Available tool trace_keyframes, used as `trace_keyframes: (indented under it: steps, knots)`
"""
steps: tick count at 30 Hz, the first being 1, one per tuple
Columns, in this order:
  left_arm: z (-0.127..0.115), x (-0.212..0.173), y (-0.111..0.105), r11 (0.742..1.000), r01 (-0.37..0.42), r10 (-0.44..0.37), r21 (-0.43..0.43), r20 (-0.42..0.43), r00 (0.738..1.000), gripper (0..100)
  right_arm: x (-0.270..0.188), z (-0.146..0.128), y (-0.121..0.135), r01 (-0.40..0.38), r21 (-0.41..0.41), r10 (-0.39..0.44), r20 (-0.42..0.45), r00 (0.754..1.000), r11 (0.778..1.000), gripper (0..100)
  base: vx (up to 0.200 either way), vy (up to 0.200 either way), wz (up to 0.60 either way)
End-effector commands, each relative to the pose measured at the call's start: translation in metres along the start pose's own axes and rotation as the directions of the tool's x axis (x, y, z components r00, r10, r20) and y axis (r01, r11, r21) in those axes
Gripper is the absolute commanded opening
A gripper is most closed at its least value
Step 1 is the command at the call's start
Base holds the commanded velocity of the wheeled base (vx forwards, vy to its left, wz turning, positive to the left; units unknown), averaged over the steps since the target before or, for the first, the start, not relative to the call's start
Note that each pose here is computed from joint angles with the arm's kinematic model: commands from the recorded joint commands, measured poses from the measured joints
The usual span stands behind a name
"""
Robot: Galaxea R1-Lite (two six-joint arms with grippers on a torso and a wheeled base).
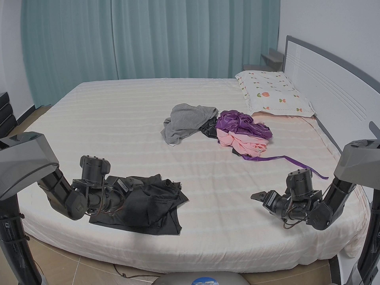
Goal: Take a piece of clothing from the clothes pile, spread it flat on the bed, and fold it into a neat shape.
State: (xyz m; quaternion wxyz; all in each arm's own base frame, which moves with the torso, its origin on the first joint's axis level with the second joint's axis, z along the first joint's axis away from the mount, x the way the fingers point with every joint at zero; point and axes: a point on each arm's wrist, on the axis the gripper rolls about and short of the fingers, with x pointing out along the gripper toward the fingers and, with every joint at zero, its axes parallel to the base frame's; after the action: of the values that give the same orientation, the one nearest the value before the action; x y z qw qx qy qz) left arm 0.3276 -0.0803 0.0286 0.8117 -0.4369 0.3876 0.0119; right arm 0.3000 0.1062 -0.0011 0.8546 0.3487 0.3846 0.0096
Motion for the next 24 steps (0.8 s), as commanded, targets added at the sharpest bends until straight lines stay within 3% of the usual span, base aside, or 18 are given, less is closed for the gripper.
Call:
trace_keyframes:
  steps: [1, 10, 16, 24]
  knots:
    - [0.014, -0.009, 0.016, 0.999, -0.012, 0.013, -0.052, 0.010, 1.000, 100, 0.003, -0.009, 0.034, -0.058, -0.077, 0.058, 0.006, 0.998, 0.995, 100, 0.000, 0.200, 0.00]
    - [0.013, -0.006, 0.024, 0.997, -0.021, 0.020, -0.068, -0.016, 1.000, 100, 0.010, -0.035, 0.058, -0.066, -0.197, 0.057, -0.050, 0.997, 0.978, 100, 0.000, 0.200, 0.00]
    - [0.022, -0.006, 0.030, 0.996, -0.026, 0.026, -0.086, -0.003, 1.000, 100, 0.018, -0.042, 0.066, -0.044, -0.264, 0.034, -0.043, 0.999, 0.963, 100, 0.000, 0.200, 0.00]
    - [0.021, -0.005, 0.031, 0.997, -0.012, 0.013, -0.079, 0.007, 1.000, 100, 0.029, -0.054, 0.081, -0.046, -0.299, 0.028, -0.063, 0.998, 0.953, 100, 0.000, 0.200, 0.00]
